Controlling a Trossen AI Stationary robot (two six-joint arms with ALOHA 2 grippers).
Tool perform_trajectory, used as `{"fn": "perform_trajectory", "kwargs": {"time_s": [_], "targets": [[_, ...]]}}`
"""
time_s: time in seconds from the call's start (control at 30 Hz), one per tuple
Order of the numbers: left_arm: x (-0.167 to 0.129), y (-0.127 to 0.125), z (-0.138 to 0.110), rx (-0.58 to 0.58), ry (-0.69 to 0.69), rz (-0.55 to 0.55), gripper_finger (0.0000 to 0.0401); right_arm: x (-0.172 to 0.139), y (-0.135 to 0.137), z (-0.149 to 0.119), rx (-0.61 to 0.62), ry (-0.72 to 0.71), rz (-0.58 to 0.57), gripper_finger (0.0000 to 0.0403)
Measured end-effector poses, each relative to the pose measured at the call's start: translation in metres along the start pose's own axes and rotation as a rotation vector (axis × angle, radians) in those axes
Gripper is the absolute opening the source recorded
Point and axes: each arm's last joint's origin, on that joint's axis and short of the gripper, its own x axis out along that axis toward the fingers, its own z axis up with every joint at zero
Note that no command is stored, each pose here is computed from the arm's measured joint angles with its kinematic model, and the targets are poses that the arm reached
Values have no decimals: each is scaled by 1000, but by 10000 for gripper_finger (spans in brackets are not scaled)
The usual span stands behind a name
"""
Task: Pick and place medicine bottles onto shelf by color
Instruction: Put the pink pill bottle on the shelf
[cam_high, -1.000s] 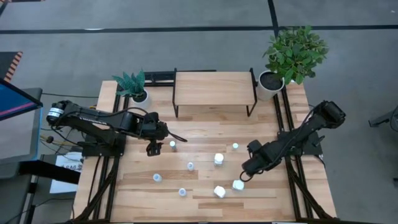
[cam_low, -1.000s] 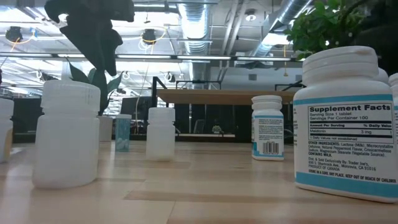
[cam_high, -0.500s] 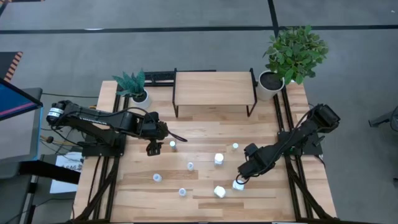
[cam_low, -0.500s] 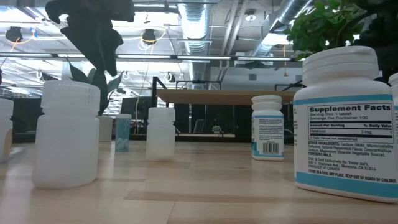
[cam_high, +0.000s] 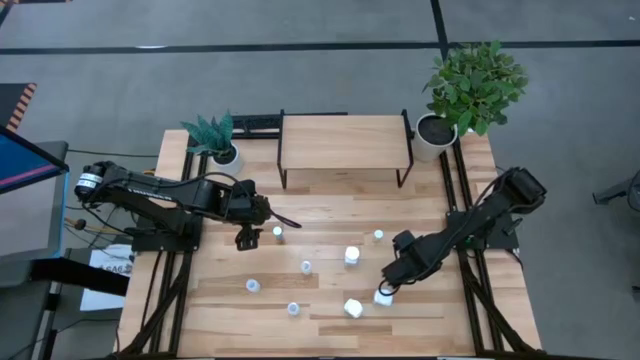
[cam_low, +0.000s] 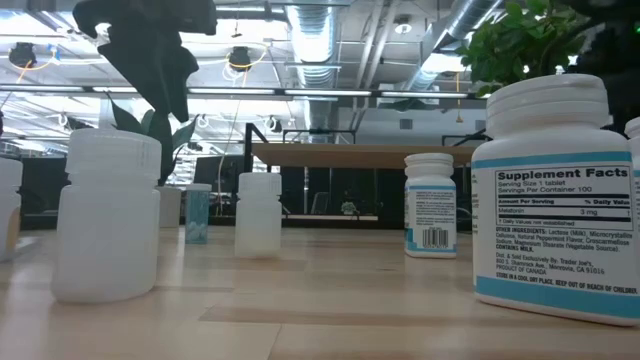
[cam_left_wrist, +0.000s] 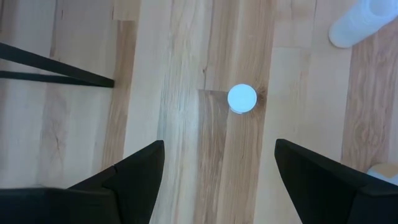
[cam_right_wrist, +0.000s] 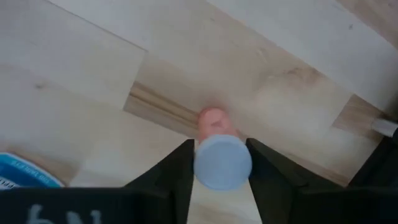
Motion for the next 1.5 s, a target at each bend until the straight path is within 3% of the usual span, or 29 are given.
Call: {"fn": "perform_trajectory", "kwargs": {"time_s": [0.2, 0.37, 0.67, 0.8, 0.93, 1.13, 1.5], "targets": [[0, 0, 0, 0, 0, 0, 292, -1, -1, -1, -9, 71, -4, 105], [0, 0, 0, 6, 1, -8, 292, -12, 2, -1, -28, 141, 36, 104], [4, -4, 0, 96, 30, -94, 292, -106, 0, 31, -173, 78, 280, 100], [7, -5, 1, 118, 35, -93, 292, -151, -19, 63, -197, -17, 311, 101], [11, -6, 3, 121, 37, -93, 292, -176, -33, 106, -212, -84, 306, 98], [17, -8, 7, 120, 39, -90, 292, -183, -49, 183, -266, -139, 258, 98], [36, -14, 14, 143, 73, -91, 292, -189, -94, 303, -219, -273, 222, 98]]}}
